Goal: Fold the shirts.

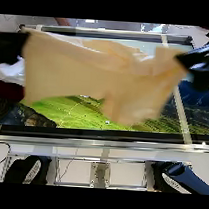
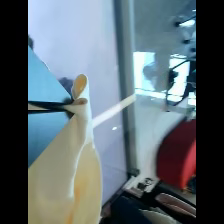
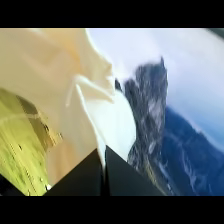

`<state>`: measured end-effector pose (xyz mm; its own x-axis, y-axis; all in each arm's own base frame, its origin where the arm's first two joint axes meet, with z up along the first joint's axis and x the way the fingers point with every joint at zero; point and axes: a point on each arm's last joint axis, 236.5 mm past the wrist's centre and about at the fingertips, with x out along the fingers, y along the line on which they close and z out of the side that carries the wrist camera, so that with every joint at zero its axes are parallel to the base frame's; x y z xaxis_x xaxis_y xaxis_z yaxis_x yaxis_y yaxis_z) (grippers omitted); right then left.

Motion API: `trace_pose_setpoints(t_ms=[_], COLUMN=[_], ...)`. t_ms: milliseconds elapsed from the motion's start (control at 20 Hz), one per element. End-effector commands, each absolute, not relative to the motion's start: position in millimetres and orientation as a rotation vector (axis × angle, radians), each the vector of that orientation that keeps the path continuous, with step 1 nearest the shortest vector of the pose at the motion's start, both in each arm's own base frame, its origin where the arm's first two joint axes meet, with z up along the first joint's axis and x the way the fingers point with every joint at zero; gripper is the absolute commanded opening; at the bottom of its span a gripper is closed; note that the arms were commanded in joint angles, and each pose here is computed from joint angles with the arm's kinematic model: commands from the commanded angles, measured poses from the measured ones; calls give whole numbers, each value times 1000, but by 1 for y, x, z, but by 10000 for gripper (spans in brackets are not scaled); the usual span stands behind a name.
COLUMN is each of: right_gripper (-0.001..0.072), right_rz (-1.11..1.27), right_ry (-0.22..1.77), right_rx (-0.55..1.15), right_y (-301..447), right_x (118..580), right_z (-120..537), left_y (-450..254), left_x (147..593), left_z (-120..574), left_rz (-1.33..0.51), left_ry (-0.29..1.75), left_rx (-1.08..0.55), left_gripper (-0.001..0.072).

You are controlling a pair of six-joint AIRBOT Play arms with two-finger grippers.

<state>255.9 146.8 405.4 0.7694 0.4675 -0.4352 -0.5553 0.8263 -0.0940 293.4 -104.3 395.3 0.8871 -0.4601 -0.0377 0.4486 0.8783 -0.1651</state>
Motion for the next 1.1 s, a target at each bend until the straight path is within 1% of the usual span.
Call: trace_pose_setpoints(t_ms=[0,50,100,150,250,350,400,450,550,750,850,950,1000,1050], right_gripper=[10,10,10,10,9,9,9,9,9,10,11,14,83,310], right_rz=[519,461,383,312,167,96,94,102,167,254,265,261,258,254], right_ry=[217,257,311,362,437,434,429,441,517,628,594,515,475,438], right_rx=[-183,-208,-248,-291,-392,-480,-472,-434,-246,97,231,359,406,445], right_y=[123,113,100,89,70,70,75,76,83,93,103,114,118,118], right_x=[225,237,255,273,319,376,410,442,504,593,625,652,659,664], right_z=[468,456,439,421,391,373,361,342,282,163,132,120,124,132], left_y=[-87,-75,-62,-52,-45,-40,-35,-28,-22,-12,-7,-5,-5,-4], left_x=[228,238,256,277,325,372,394,411,442,490,507,523,531,538], left_z=[443,430,407,376,305,242,213,187,140,66,42,26,26,33], left_rz=[-386,-330,-272,-233,-213,-203,-184,-164,-144,-98,-76,-43,-34,-25], left_ry=[-121,-72,26,143,380,549,615,667,743,804,802,779,749,706], left_rx=[-52,-45,-52,-63,-82,-102,-101,-93,-105,-137,-147,-210,-247,-273], left_gripper=[10,9,9,9,10,10,10,10,10,10,10,14,137,483])
